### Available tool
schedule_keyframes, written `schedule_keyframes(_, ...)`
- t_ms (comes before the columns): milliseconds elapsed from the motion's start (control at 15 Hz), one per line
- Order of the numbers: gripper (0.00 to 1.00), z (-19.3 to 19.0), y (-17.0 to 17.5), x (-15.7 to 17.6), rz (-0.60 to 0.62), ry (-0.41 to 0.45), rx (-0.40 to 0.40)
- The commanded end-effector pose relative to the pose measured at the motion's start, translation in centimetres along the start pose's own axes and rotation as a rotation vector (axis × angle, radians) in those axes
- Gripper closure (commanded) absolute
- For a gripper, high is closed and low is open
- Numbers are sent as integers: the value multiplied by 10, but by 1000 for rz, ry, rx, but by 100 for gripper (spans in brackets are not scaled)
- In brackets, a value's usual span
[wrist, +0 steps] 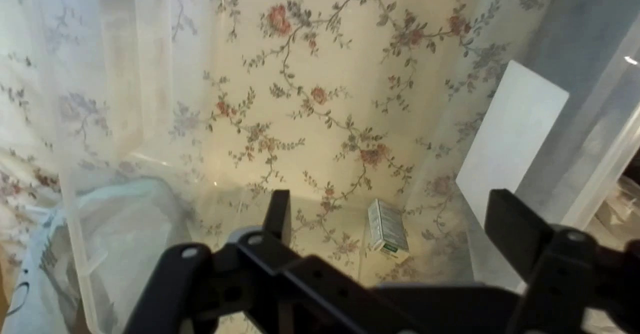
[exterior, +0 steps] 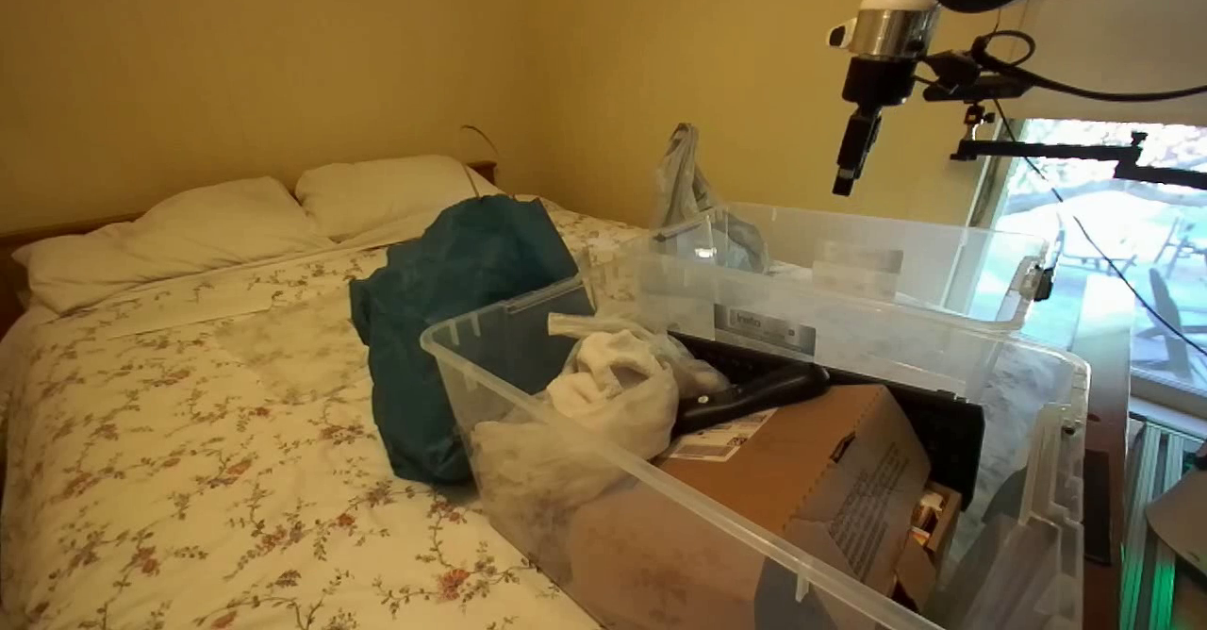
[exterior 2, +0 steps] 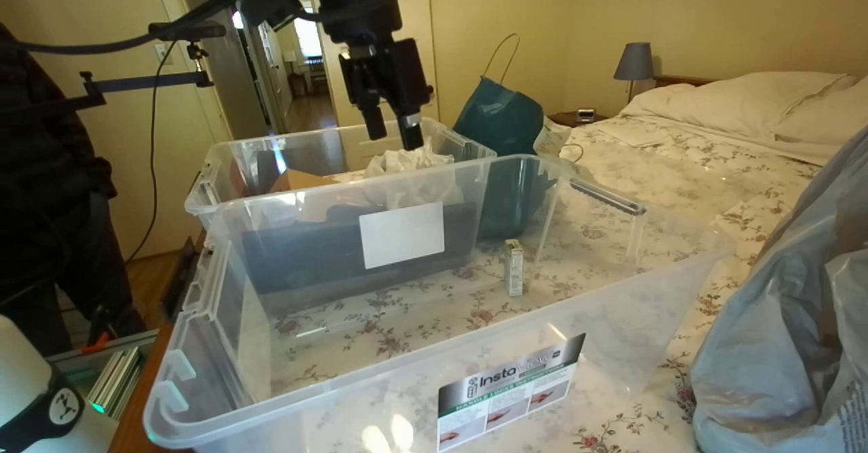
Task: Put the white item into the other container
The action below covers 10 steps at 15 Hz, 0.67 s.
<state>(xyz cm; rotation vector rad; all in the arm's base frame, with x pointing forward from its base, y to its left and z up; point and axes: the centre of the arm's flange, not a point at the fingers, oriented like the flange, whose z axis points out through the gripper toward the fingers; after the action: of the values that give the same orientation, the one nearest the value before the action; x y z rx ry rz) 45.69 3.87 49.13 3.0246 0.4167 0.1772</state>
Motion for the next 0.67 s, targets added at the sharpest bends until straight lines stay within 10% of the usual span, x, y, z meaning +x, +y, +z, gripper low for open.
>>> schedule_keyframes(0,0,11,41,16,-180,94,-3)
schedule_keyframes(600,0,39,51,56,-468,269,-29)
